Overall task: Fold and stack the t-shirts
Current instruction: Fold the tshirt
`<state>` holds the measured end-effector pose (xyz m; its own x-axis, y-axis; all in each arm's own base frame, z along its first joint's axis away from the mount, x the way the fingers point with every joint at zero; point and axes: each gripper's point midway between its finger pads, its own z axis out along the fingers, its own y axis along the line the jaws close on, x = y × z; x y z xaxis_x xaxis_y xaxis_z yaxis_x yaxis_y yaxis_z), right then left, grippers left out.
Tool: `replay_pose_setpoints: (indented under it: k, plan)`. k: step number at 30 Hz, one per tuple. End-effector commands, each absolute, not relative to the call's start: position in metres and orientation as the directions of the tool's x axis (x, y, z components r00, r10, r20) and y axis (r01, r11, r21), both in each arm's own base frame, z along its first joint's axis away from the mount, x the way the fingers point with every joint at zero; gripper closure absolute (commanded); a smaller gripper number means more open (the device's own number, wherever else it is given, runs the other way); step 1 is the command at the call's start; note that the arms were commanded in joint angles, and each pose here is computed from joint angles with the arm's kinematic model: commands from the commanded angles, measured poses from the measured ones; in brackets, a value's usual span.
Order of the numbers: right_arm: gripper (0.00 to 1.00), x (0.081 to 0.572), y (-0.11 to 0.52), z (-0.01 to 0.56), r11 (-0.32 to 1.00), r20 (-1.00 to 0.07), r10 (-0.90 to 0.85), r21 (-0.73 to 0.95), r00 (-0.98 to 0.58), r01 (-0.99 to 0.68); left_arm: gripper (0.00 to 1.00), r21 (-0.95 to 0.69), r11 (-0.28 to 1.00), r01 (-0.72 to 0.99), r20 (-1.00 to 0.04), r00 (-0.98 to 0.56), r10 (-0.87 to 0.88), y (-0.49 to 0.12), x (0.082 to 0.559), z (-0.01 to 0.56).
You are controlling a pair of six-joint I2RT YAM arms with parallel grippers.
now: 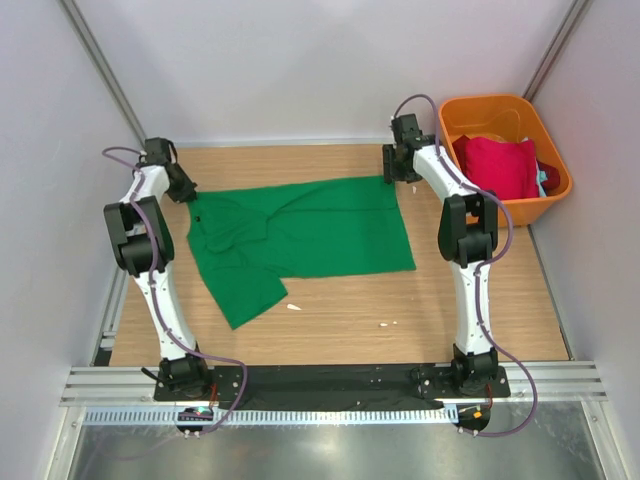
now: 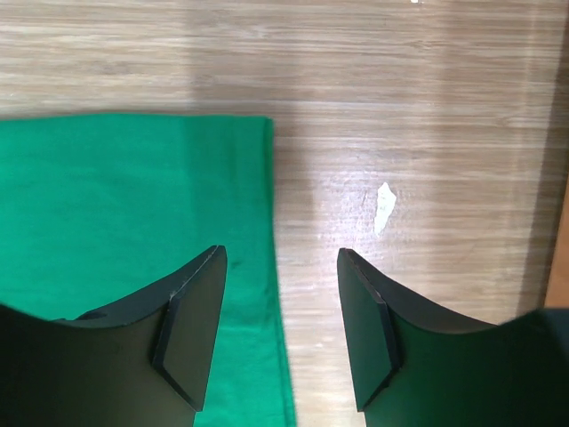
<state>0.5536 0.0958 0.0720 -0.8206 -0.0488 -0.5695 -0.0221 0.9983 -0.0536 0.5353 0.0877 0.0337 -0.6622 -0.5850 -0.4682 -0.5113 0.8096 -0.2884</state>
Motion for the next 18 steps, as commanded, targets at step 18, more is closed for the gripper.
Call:
replay_pose_setpoints:
  k: [18]
  plan:
    - [0.46, 0.527, 0.134, 0.124, 0.954, -0.534, 0.240, 0.284, -0.811, 0.095, 0.71, -0.292, 0.726, -0.623, -0.465, -0.570, -0.677, 0.062, 0.431, 0.113]
